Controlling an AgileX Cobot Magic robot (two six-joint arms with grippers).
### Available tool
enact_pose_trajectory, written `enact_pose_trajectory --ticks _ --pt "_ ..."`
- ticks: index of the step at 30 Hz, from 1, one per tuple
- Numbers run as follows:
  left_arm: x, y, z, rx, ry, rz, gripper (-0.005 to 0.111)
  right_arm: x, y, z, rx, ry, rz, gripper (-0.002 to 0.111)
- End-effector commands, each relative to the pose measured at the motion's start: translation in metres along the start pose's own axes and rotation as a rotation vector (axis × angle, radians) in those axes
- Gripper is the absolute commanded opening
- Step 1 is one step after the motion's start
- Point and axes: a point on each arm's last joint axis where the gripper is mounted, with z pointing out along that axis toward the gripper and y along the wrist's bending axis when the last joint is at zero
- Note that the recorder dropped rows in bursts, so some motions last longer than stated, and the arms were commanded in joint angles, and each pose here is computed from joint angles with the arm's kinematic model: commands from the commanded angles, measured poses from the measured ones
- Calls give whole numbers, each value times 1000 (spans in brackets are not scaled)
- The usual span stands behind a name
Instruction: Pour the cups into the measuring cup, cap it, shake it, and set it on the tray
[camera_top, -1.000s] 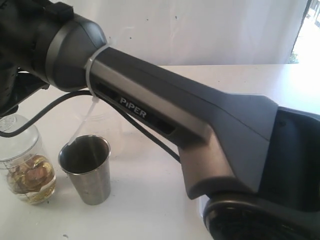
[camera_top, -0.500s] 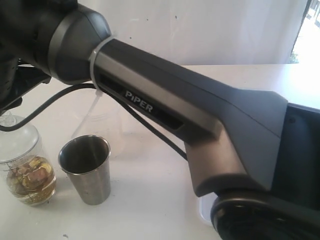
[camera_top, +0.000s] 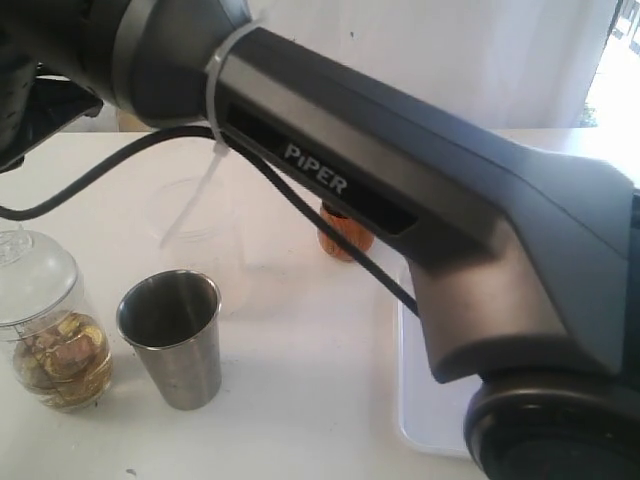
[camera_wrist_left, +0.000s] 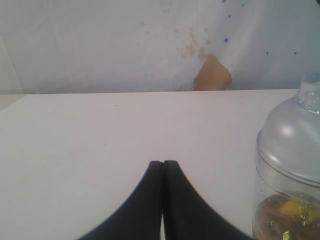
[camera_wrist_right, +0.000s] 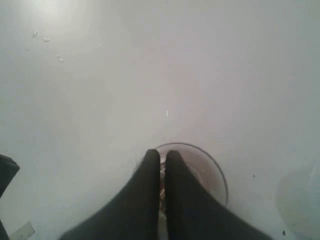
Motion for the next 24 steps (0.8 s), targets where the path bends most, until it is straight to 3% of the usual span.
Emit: enact_pose_trajectory --ticks 1,11,24 --pt "1 0 0 3 -10 0 0 5 0 7 29 17 -64 0" --pt "1 0 0 3 -10 0 0 25 21 32 128 65 -182 0" --pt "1 0 0 3 -10 0 0 39 24 44 186 106 -185 0"
